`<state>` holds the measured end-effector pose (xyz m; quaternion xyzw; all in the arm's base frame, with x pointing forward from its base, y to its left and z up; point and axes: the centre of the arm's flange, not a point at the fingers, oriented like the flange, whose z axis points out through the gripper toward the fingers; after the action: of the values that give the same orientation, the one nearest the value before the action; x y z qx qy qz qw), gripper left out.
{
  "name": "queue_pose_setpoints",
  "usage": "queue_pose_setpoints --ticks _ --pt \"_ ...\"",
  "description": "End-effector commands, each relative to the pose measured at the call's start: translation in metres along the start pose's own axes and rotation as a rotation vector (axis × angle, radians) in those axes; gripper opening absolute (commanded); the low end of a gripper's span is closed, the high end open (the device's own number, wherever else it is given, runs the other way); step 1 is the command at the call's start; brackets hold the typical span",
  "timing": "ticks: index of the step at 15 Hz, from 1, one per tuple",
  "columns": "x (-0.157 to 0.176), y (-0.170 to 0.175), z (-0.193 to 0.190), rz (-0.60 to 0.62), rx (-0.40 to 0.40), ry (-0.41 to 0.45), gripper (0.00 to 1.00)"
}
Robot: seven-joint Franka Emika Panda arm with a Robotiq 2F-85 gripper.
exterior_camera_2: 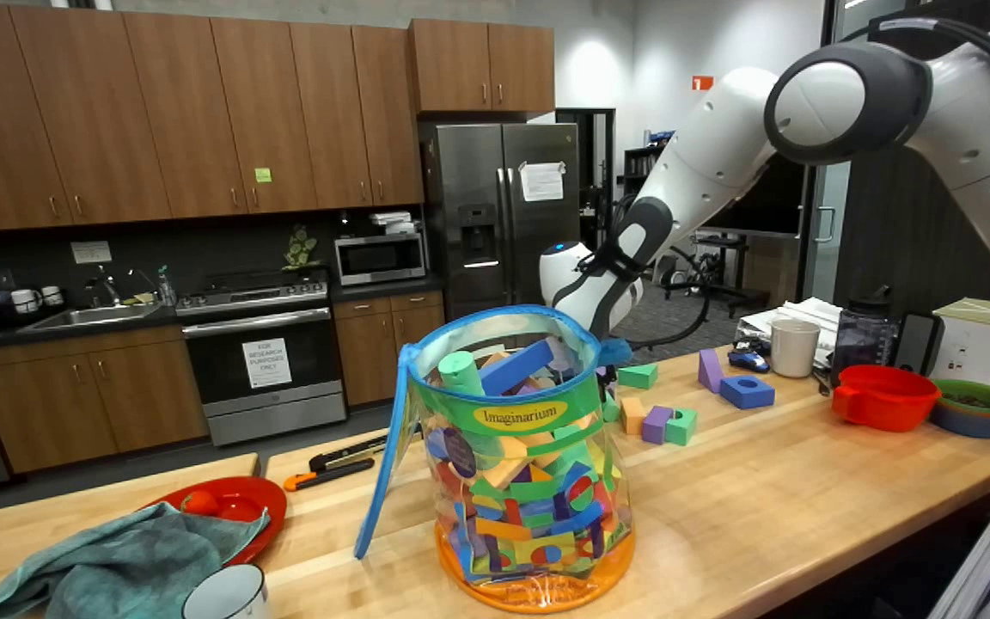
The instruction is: Put the green cylinder into the bag
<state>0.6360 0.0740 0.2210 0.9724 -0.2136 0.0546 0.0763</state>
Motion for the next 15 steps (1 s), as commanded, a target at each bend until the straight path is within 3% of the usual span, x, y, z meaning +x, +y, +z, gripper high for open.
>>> queue_pose_setpoints --ticks 1,11,12,15 --pt "0.008 0.001 0.000 -0.033 -0.003 -0.060 1.00" --pt "0.002 0.000 0.001 -0.042 -0.019 -0.067 1.00" --pt "-0.005 0.003 -0.021 -0.031 0.024 -0.084 1.00" --pt "-0.005 -0.003 -0.024 -0.017 0.062 -0.088 1.00"
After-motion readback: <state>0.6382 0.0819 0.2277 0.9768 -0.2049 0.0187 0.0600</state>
